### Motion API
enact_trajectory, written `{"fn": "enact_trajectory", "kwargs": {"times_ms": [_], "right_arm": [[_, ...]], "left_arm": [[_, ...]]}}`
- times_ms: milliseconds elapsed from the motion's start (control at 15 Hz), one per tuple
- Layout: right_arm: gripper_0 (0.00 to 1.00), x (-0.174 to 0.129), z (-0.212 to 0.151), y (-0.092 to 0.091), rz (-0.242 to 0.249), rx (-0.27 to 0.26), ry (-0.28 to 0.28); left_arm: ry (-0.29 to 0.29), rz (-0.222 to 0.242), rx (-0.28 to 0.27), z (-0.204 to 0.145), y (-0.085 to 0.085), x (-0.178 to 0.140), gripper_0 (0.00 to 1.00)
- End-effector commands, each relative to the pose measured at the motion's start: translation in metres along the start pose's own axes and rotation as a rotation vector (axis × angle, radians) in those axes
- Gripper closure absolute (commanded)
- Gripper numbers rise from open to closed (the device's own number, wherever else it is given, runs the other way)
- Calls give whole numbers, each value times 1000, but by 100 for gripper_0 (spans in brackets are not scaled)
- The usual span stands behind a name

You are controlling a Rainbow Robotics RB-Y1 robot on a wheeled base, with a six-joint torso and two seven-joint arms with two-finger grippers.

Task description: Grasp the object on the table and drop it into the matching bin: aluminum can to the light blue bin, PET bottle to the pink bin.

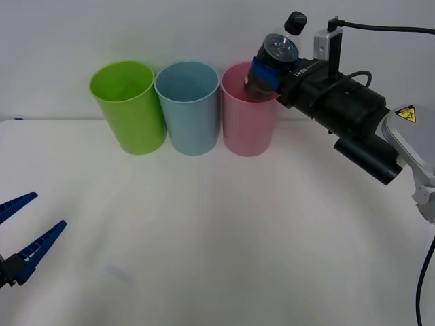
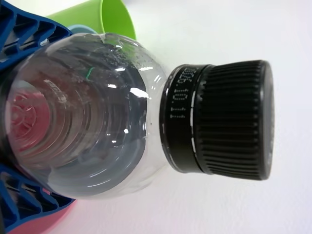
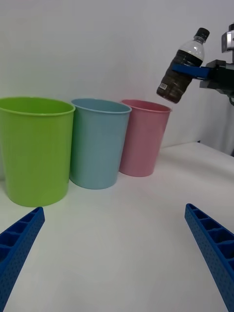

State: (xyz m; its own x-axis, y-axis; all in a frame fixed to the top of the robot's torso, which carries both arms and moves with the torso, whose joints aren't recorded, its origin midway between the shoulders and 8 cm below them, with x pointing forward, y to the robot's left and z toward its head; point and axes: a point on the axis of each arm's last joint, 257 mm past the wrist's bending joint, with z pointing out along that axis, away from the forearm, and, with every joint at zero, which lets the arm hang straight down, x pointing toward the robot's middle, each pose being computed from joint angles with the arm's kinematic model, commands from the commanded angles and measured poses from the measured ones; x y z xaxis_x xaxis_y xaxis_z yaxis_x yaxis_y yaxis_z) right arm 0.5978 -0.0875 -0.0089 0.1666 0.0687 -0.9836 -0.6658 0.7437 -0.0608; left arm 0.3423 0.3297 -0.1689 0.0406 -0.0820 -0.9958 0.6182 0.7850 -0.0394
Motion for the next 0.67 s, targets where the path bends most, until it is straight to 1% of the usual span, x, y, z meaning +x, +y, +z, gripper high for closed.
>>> {"fn": "enact_trajectory", "kwargs": {"times_ms": [67, 333, 667], "right_arm": [[100, 2, 17, -6, -4, 11, 8], [100, 2, 39, -16, 0, 31, 18], [100, 5, 52, -31, 2, 60, 34]], "left_arm": [[0, 0, 0, 0, 0, 0, 0], [0, 0, 0, 0, 0, 0, 0], [0, 0, 0, 0, 0, 0, 0]]}}
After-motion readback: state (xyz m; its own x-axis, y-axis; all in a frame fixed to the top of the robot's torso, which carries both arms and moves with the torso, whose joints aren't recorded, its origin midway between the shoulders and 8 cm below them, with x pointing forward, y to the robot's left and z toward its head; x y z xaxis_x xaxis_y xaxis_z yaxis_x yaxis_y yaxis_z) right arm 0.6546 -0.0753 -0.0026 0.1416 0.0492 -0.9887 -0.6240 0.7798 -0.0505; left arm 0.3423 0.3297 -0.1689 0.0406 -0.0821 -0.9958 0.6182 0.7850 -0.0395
